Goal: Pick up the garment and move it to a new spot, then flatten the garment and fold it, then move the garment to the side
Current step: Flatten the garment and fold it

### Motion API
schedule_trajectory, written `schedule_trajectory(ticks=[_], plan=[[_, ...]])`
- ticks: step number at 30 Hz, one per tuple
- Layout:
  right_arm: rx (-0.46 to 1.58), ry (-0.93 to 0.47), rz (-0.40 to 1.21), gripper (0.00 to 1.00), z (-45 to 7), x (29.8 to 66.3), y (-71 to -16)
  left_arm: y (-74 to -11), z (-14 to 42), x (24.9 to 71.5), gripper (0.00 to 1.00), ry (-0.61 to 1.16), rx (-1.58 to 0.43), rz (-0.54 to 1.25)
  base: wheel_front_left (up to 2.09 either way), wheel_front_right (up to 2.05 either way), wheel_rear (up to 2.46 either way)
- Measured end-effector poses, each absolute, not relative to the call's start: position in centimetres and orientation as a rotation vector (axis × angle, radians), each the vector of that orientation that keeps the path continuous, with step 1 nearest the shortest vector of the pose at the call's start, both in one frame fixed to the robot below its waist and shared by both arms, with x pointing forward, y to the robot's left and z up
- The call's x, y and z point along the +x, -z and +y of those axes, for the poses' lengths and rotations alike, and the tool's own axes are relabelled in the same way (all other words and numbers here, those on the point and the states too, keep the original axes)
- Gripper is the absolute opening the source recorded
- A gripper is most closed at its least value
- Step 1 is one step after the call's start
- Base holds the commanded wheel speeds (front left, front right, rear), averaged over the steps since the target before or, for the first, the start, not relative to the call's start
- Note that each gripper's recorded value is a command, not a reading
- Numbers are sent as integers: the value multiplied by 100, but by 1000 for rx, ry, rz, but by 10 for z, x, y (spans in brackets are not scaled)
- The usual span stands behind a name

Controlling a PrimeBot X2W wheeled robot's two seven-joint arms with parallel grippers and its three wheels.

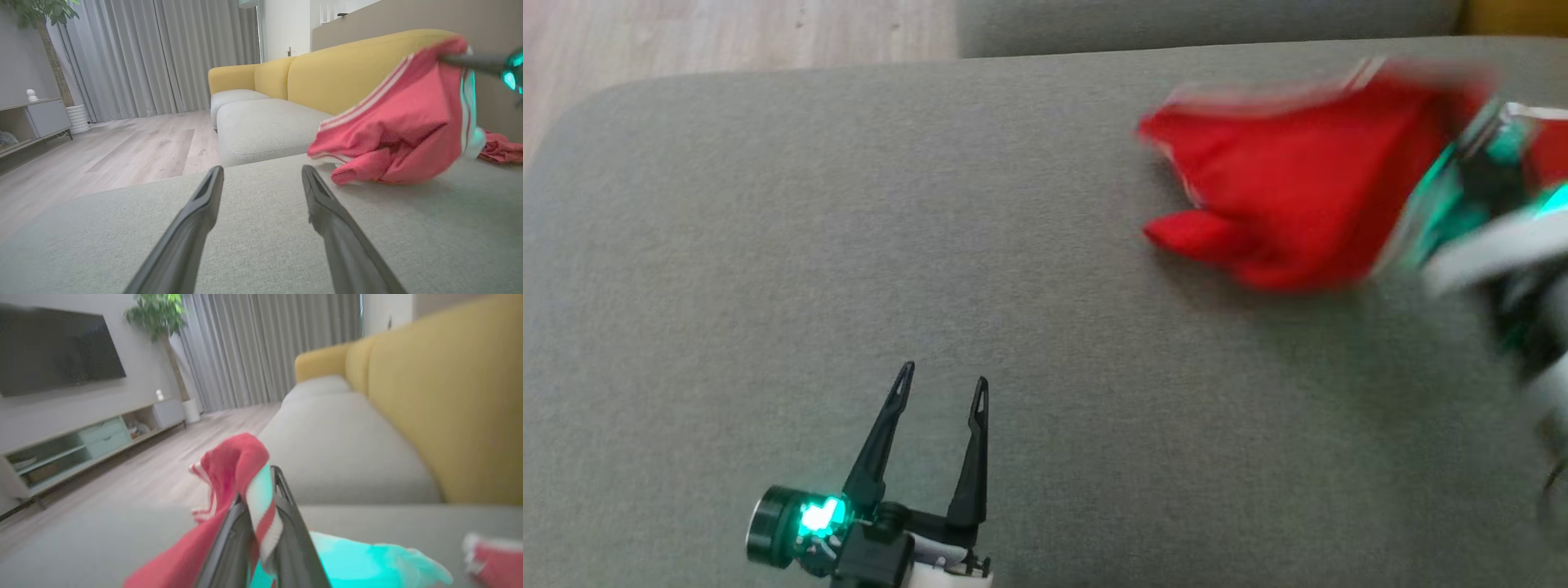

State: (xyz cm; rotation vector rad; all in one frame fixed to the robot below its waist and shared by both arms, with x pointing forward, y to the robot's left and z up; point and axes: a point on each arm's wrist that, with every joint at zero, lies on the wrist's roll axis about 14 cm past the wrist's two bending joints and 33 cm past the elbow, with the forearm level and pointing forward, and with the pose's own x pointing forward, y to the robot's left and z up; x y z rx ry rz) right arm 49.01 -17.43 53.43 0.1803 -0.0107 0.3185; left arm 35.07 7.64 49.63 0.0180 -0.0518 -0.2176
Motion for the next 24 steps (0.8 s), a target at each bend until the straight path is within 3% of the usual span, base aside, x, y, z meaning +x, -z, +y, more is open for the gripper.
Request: schedule_trajectory(ticks=[3, 7, 13, 19, 24], plan=[[83, -283, -256, 0, -203, 513, -630, -499, 70, 352, 100, 239, 15, -61, 0, 0, 0], [-26, -294, -519, 0, -204, 513, -734, -505, 67, 351, 100, 251, 16, -82, 0, 0, 0], [-76, -401, -705, 0, -158, 499, -798, -507, 73, 350, 100, 235, 13, -87, 0, 0, 0], [-7, -626, -590, 0, -66, 491, -746, -506, 77, 347, 100, 221, 17, -82, 0, 0, 0], [149, -806, -250, 0, 18, 455, -619, -505, 82, 341, 100, 202, 23, -77, 0, 0, 0]])
